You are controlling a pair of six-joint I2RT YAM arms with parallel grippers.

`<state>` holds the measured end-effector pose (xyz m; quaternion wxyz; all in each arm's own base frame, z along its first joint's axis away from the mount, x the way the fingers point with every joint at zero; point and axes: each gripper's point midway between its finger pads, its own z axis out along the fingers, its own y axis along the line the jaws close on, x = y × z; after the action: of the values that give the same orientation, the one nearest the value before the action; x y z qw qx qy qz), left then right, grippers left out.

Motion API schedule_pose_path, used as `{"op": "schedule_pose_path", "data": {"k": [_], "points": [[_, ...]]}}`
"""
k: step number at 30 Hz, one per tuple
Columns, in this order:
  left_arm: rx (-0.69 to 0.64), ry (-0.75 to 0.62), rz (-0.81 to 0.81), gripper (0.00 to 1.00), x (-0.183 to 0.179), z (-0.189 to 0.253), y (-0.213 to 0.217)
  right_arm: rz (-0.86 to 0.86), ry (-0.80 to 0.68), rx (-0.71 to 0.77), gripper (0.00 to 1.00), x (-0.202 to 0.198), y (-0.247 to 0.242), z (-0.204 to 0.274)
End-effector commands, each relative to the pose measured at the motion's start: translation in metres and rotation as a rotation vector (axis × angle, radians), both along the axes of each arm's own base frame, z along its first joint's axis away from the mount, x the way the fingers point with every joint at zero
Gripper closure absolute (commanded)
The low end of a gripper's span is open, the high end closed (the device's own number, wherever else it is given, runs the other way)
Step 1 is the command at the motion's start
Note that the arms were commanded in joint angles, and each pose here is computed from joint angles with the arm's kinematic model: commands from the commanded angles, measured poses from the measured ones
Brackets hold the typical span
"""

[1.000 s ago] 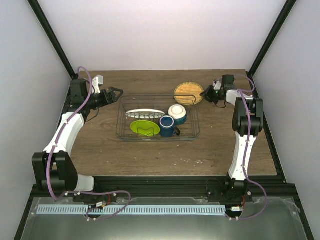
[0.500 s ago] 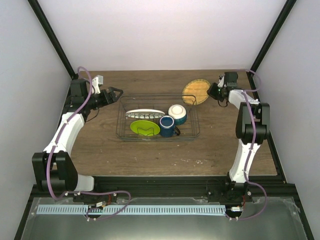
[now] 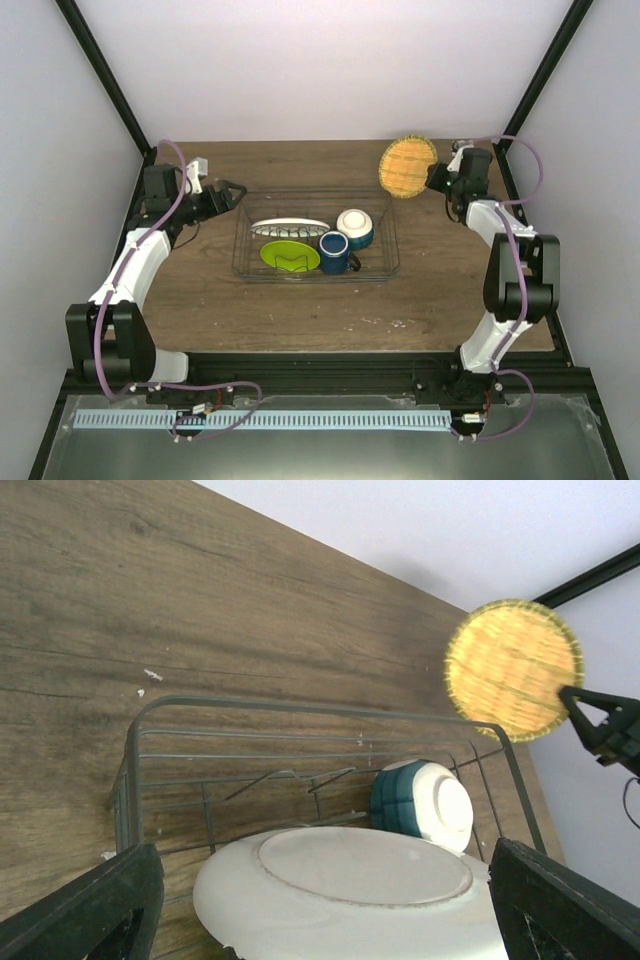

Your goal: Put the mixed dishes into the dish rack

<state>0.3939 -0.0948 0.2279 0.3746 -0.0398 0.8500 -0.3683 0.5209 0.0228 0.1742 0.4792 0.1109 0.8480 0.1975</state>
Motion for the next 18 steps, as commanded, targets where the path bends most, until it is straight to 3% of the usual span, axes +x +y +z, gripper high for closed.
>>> {"op": "schedule_pose_path", "data": {"k": [1, 9, 18], "points": [[0.01, -0.039, 0.014, 0.1, -0.001, 0.005, 0.004, 0.07, -0.363, -0.064, 0.99, -0.009, 0.011, 0.089], [0.019, -0.022, 0.024, 0.1, 0.001, -0.005, 0.005, 0.115, -0.703, -0.152, 0.99, -0.071, 0.026, 0.161], [0.009, -0.021, 0.024, 0.1, 0.001, -0.01, 0.005, 0.355, -0.953, -0.181, 0.99, -0.14, 0.078, 0.226]]}}
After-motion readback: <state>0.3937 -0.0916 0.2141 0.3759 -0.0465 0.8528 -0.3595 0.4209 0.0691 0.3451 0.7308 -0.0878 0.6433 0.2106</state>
